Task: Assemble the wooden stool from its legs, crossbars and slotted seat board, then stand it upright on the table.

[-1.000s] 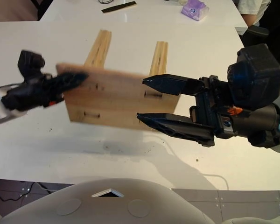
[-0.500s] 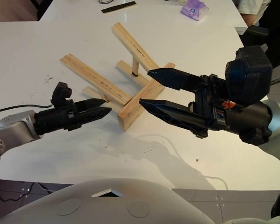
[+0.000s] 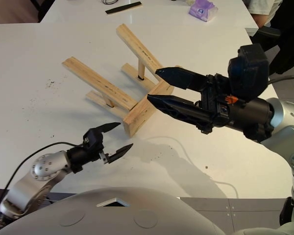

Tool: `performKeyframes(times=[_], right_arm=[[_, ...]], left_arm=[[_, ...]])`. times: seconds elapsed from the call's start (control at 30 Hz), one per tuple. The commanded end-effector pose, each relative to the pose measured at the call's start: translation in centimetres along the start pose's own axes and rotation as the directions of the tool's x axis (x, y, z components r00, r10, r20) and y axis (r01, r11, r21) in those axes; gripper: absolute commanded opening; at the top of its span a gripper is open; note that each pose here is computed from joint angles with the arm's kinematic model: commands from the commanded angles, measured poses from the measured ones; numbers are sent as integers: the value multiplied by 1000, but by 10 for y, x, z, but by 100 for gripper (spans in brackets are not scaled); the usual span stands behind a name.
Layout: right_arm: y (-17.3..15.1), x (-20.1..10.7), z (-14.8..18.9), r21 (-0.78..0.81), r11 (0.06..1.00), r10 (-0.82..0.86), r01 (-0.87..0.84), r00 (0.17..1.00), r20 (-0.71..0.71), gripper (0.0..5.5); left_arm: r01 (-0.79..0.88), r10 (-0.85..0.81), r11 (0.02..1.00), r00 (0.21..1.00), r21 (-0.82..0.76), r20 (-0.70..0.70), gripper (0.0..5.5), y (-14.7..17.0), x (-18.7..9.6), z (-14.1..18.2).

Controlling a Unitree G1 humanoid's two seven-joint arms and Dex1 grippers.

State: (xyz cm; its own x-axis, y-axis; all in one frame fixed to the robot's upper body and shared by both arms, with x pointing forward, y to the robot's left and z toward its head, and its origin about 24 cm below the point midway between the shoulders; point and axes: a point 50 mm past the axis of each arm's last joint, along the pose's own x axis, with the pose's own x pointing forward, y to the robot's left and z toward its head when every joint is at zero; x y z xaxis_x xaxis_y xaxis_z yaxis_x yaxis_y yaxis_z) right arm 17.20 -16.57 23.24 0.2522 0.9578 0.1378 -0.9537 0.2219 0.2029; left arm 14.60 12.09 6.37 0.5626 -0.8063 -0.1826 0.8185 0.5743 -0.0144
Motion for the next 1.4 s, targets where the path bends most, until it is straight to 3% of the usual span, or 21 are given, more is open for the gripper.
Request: performKeyframes(times=[0.03,0.13,0.47,0.63,0.73,0.87,1.0,1.1,1.17,1.27,1.4], right_arm=[[-6,3,-3,-7,999,35,-35,998,-59,302],[-10,3,-5,-3,999,44,-44,996,-74,302],[-23,3,-17,-17,1000,-13,12,996,-87,302],[-28,3,-21,-27,998,-50,48,996,-80,302],[-29,2,-22,-34,997,-73,71,995,-66,302],[-34,0,-15,-40,992,-122,122,993,4,302],[-42,-5,-3,-52,980,-189,193,979,80,302],[-44,-9,2,-69,973,-215,222,972,98,302],[-45,-10,4,-78,971,-217,225,971,102,302],[-45,-11,5,-87,969,-222,231,970,102,302],[-44,-13,7,-102,968,-219,229,971,98,302]], left_arm=[[-84,83,996,995,12,58,440,3,23,-4],[-133,131,991,989,17,73,440,3,33,-10],[-154,166,984,975,-86,150,278,13,65,-10],[-172,201,971,963,-167,178,208,18,64,-4],[-182,243,948,944,-259,223,164,27,61,11],[-112,290,881,896,-459,336,163,37,59,46],[45,343,748,828,-663,443,161,42,58,84],[248,476,512,715,-822,512,161,57,51,117],[339,554,380,661,-861,505,161,69,44,131],[412,634,278,600,-868,488,161,79,32,148],[406,717,149,583,-902,381,152,83,22,150]])
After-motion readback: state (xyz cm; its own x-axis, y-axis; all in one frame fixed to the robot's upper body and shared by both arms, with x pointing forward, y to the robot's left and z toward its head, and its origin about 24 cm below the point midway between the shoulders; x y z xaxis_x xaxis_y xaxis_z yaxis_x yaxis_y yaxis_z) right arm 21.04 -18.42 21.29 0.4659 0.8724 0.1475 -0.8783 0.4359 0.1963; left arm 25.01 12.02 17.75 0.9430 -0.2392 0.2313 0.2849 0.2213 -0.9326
